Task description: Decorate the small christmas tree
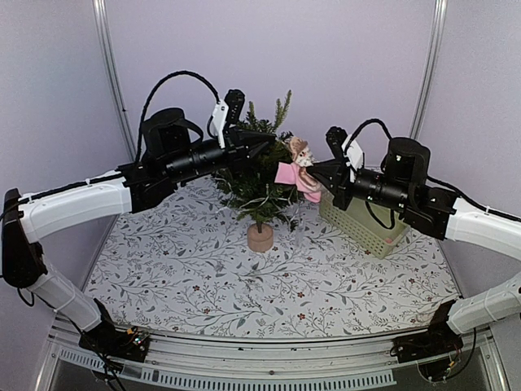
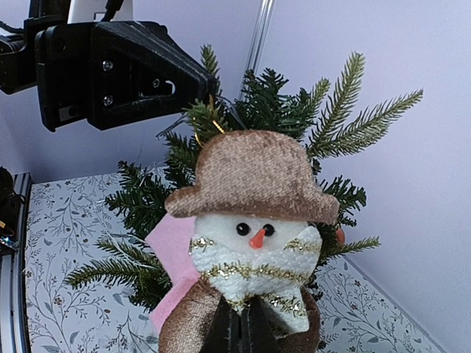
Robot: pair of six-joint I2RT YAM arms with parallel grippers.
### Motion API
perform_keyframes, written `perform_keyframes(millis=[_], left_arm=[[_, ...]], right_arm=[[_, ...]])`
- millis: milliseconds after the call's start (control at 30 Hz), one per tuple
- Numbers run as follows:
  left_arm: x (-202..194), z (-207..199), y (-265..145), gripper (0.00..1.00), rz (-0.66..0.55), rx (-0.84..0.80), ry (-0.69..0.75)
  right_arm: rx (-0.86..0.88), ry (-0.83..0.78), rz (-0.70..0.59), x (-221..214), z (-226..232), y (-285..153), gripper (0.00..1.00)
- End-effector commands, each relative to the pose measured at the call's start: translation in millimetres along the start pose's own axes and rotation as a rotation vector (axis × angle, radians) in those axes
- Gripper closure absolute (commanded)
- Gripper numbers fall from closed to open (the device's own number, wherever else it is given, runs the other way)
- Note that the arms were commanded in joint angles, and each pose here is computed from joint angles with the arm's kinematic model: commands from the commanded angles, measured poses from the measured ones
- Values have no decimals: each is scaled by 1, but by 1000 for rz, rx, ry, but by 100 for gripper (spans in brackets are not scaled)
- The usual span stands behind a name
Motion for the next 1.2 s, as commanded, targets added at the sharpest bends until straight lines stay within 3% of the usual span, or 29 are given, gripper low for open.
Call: perform_keyframes(millis=[0, 800, 1067, 1167], left_arm=[[5, 0, 6, 100, -7, 18, 11], [-6, 1, 8, 100, 59, 55, 0], [1, 1, 2, 74, 42, 70, 6], [4, 0, -3, 68, 31, 82, 8]], right_arm=[[-40, 7, -11, 11, -3, 0, 100], [38, -23, 118, -9, 20, 10, 100], [53, -31, 128, -9, 26, 9, 100], [58, -27, 129, -9, 27, 7, 93]])
Point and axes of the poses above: each gripper's point midway between its finger pads, its own y axis out along the fingers, its own z axis along the line the jaws close on, x = y × z, the point moved 10 cm from there along -y, back along the fingers, and after that the axes turned 8 degrees about y, right-handed, at the moved point
